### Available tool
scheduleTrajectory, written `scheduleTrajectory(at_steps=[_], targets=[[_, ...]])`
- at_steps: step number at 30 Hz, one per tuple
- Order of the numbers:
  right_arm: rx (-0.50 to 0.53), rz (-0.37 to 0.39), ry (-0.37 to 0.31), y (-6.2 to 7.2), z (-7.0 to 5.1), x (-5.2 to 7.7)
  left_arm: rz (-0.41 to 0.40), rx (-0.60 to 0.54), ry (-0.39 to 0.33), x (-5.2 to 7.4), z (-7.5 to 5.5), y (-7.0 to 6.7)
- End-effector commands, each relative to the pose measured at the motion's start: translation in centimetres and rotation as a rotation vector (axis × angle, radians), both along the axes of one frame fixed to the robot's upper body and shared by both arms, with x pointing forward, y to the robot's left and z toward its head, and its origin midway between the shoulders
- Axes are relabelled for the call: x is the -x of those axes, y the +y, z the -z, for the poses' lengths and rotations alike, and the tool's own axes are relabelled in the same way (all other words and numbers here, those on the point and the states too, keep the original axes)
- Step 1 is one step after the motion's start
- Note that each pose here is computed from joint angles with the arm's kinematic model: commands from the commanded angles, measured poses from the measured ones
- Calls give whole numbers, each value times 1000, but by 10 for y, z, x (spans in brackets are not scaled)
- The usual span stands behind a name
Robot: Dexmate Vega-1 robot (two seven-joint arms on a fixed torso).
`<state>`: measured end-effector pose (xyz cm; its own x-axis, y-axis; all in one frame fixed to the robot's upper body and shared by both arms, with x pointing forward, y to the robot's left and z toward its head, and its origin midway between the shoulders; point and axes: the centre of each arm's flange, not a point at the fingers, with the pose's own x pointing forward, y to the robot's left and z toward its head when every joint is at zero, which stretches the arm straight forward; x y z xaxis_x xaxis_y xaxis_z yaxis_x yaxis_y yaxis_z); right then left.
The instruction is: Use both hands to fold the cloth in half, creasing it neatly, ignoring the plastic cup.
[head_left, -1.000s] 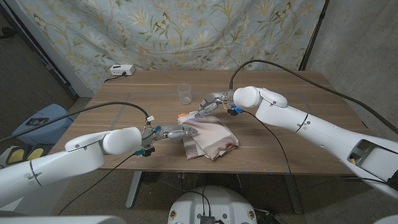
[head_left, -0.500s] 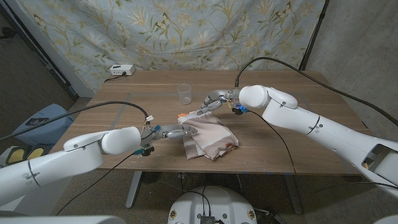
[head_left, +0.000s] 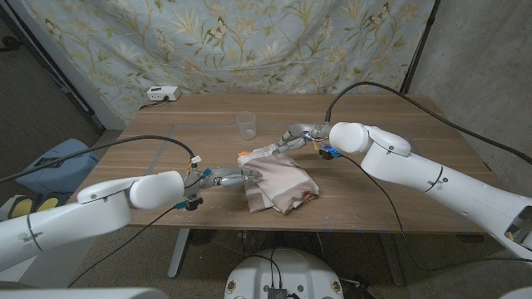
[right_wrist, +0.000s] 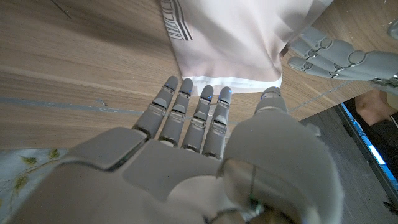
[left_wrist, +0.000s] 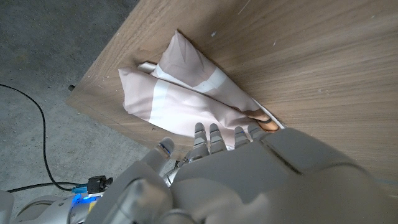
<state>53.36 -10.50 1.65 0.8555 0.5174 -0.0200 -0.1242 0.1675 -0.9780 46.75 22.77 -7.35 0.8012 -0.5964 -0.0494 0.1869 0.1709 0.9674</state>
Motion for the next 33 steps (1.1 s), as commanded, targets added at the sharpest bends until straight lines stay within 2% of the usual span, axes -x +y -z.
scheduleTrajectory(at_steps=[1,11,21,33], targets=[[-32,71,5,-14,18,7,-18,12,-14,3,-4,10],[-61,97,21,-15,26,16,-37,14,-23,0,-6,19],[-56,98,-2,-10,30,33,-48,14,-31,-2,-7,24],[-58,162,-33,-8,43,54,-39,10,-44,-1,-7,25]])
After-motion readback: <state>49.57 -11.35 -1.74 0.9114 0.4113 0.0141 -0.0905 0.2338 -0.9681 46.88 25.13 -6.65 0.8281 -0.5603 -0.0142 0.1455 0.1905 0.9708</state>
